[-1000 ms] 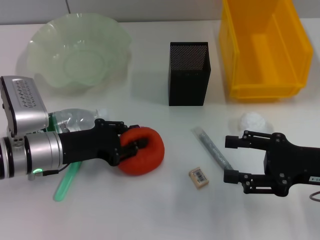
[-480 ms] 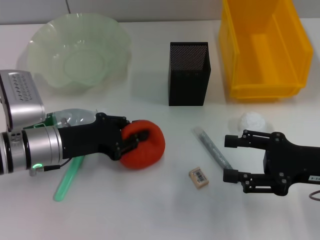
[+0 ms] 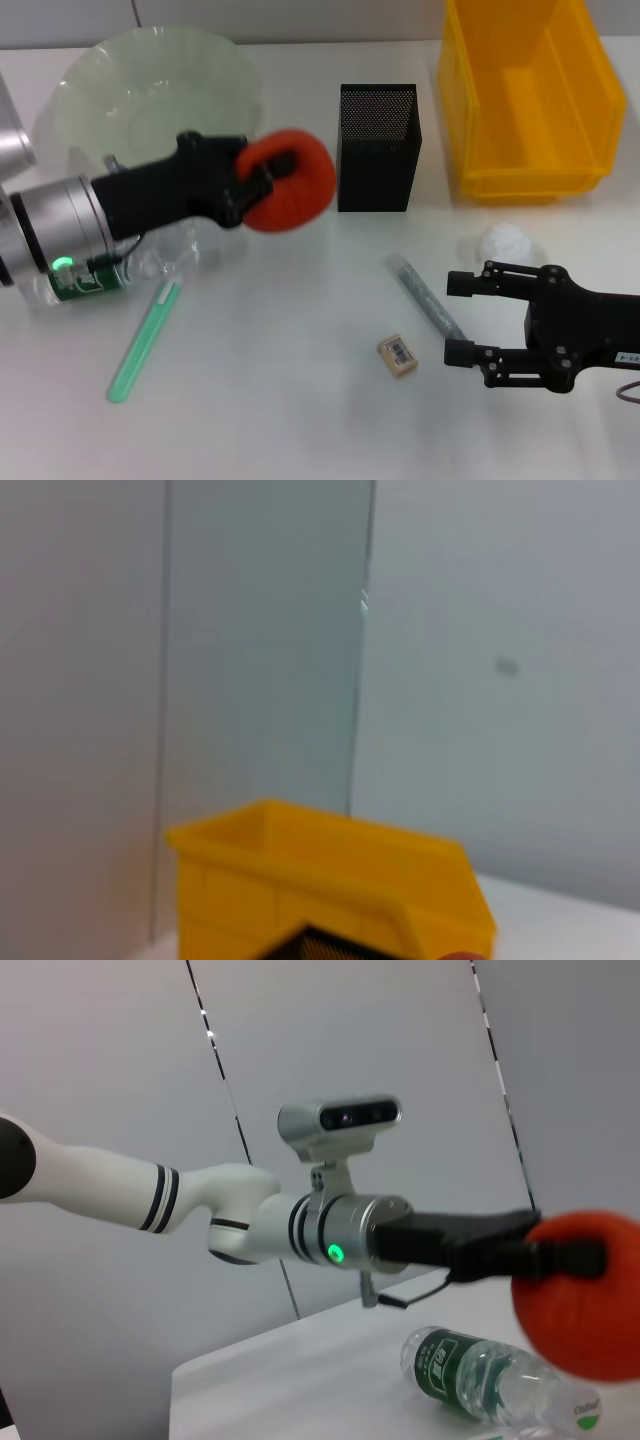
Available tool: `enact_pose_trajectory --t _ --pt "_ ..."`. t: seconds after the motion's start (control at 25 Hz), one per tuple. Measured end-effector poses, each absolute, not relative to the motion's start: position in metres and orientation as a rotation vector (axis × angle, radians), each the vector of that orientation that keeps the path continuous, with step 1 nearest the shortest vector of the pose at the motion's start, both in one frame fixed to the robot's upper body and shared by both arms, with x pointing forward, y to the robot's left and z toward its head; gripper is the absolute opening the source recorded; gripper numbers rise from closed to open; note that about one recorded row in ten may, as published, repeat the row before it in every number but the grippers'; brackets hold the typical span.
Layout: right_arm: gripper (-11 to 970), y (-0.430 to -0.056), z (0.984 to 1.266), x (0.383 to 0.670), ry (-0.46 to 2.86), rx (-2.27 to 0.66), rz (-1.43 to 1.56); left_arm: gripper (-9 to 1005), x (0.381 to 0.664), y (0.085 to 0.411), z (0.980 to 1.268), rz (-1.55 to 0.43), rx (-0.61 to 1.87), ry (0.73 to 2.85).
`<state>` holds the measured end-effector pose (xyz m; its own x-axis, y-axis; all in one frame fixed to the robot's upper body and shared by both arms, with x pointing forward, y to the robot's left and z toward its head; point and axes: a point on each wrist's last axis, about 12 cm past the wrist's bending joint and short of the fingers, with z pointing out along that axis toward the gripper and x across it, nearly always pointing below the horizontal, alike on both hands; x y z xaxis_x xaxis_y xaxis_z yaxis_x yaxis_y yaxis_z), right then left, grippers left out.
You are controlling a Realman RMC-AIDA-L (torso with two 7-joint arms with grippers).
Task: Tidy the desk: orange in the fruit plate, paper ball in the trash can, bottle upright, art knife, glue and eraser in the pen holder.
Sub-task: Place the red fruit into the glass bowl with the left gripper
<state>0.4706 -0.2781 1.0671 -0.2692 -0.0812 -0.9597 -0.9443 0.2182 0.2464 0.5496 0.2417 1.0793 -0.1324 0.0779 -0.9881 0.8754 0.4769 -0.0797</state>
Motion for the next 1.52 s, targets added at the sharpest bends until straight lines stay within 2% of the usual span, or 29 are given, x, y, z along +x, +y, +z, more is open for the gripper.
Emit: enact_pose_trajectory --t 0.24,0.44,0.64,1.08,1.52 --pt "762 -0.277 1.067 0.471 1.573 -0.994 1.184 138 0.567 0.243 1.086 -0.764 0.778 1.573" --pt "762 -0.275 1.068 0.472 1.565 -1.002 1.193 98 0.591 0.257 1.086 -0.604 0.572 1.649" --pt "763 -0.272 1.068 0.473 1.559 -1.007 1.206 66 0.599 0.264 1.084 -0.503 0.541 1.676" --pt "763 -0.27 1.069 0.475 1.552 -1.01 1.219 60 0.605 0.277 1.077 -0.373 0.461 1.738" --pt "762 -0.268 1.067 0.473 1.553 -0.998 1.237 141 0.609 0.278 1.073 -0.333 0.432 1.782"
